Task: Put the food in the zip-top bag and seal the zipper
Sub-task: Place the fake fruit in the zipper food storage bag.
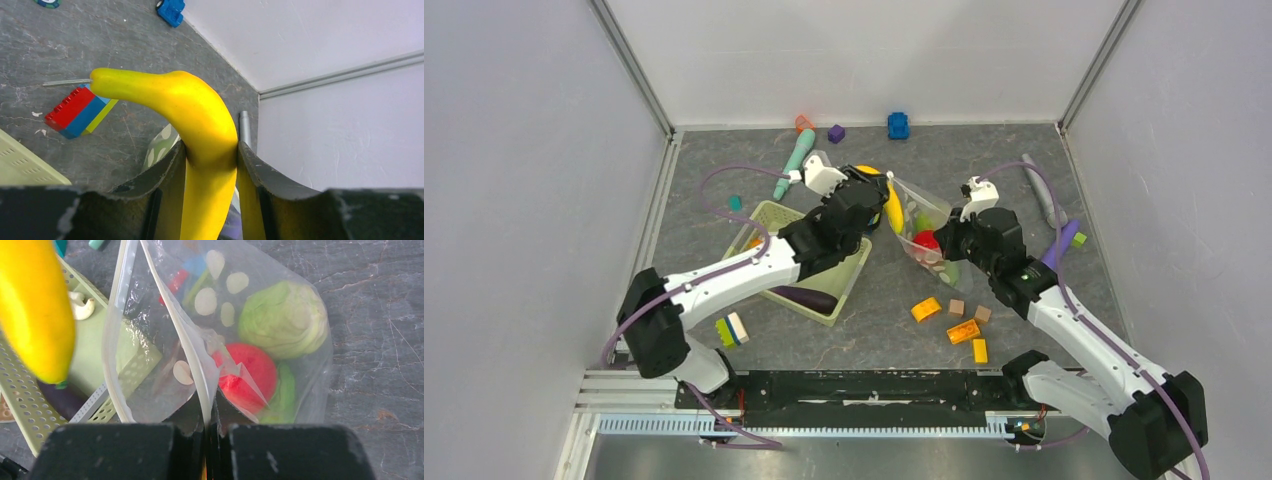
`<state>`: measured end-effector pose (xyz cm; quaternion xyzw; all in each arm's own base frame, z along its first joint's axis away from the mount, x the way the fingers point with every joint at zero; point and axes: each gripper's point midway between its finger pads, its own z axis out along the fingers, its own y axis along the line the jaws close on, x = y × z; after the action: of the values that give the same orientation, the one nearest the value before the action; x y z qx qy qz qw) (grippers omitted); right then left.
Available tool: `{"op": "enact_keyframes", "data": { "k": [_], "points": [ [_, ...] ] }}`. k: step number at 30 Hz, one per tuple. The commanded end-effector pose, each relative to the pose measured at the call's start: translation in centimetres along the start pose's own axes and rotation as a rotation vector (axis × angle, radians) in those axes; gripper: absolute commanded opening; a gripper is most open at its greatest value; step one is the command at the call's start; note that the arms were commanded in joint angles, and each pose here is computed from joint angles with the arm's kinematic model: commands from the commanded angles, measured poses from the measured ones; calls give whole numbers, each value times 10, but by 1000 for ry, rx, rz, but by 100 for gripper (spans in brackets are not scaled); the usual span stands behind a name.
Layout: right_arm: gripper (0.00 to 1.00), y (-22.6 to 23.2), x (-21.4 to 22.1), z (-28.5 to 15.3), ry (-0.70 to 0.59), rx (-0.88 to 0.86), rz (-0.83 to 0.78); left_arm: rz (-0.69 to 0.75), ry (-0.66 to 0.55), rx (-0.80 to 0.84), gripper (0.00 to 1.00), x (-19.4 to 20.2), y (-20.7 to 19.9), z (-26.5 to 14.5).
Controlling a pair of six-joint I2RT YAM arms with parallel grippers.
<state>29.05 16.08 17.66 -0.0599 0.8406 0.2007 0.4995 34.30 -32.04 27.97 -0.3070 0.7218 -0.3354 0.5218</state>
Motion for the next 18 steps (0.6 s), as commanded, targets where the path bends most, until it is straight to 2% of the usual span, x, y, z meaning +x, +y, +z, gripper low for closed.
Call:
{"op": "enact_keyframes", "data": {
  "k": [1,8,14,18],
  "points": [
    [5,14,-23,-4,-93,-57,29,-41,-115,-77,2,-4,-6,14],
    [5,20,-21,-6,-90,-91,41,-12,-131,-169,2,21,2,29],
    [5,19,-18,-5,-83,-92,44,30,-124,-164,2,32,-5,32],
    [6,21,-26,-7,-105,-93,54,110,-74,-139,2,48,-6,29]
  ]
}}
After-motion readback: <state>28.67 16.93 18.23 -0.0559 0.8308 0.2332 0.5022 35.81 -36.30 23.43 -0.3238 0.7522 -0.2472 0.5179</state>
